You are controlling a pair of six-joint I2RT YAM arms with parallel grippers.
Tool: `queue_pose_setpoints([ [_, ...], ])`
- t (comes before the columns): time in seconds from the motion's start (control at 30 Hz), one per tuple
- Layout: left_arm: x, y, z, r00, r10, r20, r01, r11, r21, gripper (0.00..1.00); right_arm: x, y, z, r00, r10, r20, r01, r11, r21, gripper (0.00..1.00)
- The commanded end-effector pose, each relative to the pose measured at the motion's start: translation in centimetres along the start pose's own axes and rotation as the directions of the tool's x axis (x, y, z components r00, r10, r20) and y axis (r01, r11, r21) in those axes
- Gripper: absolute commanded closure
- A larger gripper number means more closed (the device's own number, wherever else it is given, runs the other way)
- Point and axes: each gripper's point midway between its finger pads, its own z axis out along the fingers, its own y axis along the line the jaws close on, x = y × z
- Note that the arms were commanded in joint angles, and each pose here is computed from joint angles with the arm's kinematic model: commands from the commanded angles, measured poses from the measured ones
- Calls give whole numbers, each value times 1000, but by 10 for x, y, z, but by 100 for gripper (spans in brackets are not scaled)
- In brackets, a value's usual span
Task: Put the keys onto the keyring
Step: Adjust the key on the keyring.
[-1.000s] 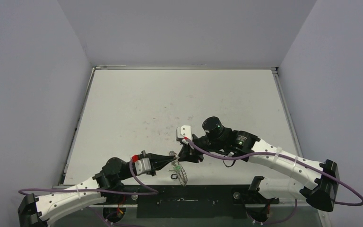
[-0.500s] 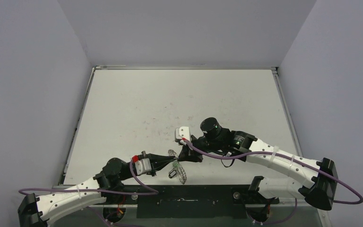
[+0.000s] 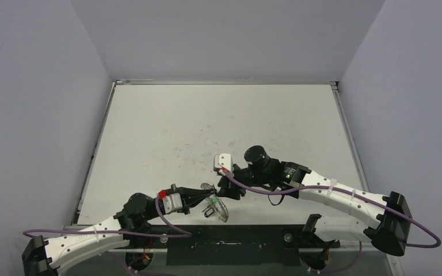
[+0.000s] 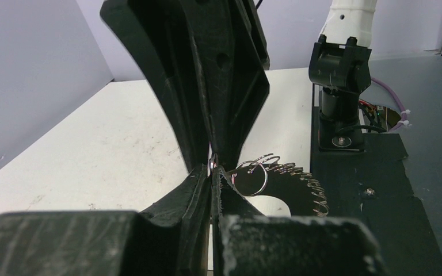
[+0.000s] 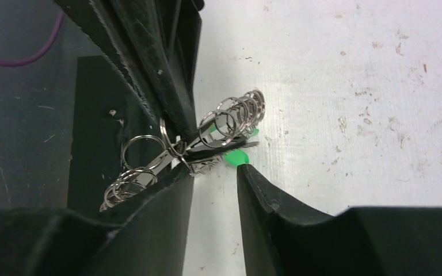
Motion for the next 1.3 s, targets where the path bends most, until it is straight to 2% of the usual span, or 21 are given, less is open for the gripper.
queue_pose_setpoints([
  [0.0, -41, 7, 4, 992, 24, 124, -21, 999, -25, 100, -24, -18, -13, 993, -46, 105, 33, 992, 122, 60],
  [0.23, -25, 25, 5, 1000, 28, 11, -26, 993, -115, 100, -29, -40, -42, 977, -26, 210, -39, 953, 301, 27],
  [0.33, -22, 28, 6, 999, 33, -12, -34, 991, -126, 100, -28, -49, -52, 970, -6, 242, -80, 936, 342, 18],
  [0.4, -21, 28, 8, 999, 32, -19, -34, 992, -123, 100, -27, -50, -55, 966, 6, 257, -96, 937, 336, 17],
  [0.57, -20, 27, 12, 999, 31, -28, -34, 993, -111, 100, -30, -45, -56, 956, -3, 294, -85, 954, 287, 17],
  [0.87, -21, 25, 16, 999, 29, -30, -32, 995, -91, 100, -38, -29, -50, 939, -53, 340, -4, 986, 167, 23],
  [1.1, -27, 12, 18, 999, 31, 8, -31, 999, -21, 100, -47, -8, -39, 923, -72, 378, 71, 997, 15, 45],
  [1.27, -32, 9, 17, 999, 29, 32, -29, 1000, -5, 100, -47, 4, -29, 924, -58, 379, 101, 990, -97, 54],
])
